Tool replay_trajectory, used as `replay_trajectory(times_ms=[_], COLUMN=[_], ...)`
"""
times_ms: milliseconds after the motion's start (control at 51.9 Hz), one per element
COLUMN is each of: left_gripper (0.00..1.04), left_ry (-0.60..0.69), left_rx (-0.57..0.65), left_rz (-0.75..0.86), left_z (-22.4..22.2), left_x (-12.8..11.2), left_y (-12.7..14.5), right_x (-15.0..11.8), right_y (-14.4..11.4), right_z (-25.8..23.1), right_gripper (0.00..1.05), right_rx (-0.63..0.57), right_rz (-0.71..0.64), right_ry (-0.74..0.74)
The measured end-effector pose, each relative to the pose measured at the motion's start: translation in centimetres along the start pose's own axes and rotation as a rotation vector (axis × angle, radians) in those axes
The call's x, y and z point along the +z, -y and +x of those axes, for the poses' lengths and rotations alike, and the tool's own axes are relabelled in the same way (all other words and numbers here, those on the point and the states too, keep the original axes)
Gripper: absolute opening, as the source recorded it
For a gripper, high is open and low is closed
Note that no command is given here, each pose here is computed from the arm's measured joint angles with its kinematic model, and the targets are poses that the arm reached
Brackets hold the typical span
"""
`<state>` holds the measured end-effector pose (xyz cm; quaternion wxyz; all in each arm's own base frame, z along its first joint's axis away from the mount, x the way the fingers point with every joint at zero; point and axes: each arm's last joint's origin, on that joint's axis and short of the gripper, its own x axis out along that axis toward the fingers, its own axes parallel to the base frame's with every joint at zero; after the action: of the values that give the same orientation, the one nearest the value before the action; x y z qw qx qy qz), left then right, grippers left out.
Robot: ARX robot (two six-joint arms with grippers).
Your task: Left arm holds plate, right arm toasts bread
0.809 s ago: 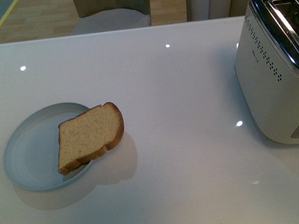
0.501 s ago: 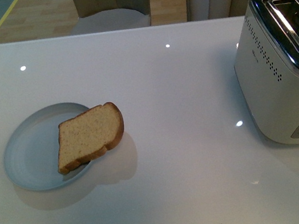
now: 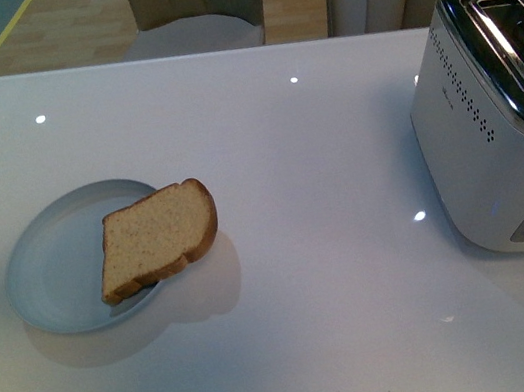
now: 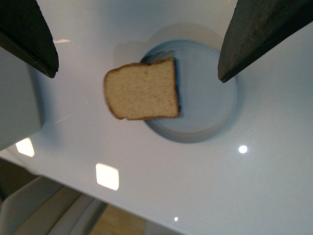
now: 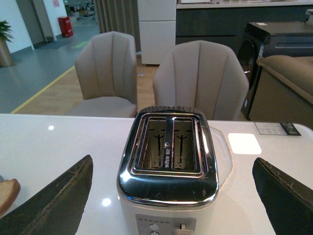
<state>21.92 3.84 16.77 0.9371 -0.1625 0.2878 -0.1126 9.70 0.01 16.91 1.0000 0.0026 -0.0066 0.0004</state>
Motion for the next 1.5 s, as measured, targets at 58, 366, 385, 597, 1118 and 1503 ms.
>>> replay_trajectory(times_ms=[58,366,385,597,1118,1503], left_gripper=[0.98,0.98,0.98,0.98,0.98,0.32], left_ry=[-0.055,-0.284,-0.29,-0.326,-0.399,-0.482], left_rx=[0.025,0.152,0.155,0.136,0.149,0.184], left_rz=[0.002,-0.02,-0.021,-0.012,-0.029,-0.028], left_z=[1.8,10.0,10.4,14.3,19.4,19.8], left_x=[-0.2,-3.5,-3.6,-4.4,-6.9,-7.4], left_y=[-1.7,-9.6,-9.8,-10.5,-11.0,-10.6], right_x=[0.0,0.0,0.0,0.0,0.0,0.0], right_y=[0.0,0.0,0.0,0.0,0.0,0.0], right_z=[0.0,0.0,0.0,0.0,0.0,0.0], right_gripper=[0.96,0.96,0.96,0.96,0.96,0.96], right_rx=[0.0,0.0,0.0,0.0,0.0,0.0], right_rz=[0.0,0.0,0.0,0.0,0.0,0.0], right_ry=[0.0,0.0,0.0,0.0,0.0,0.0])
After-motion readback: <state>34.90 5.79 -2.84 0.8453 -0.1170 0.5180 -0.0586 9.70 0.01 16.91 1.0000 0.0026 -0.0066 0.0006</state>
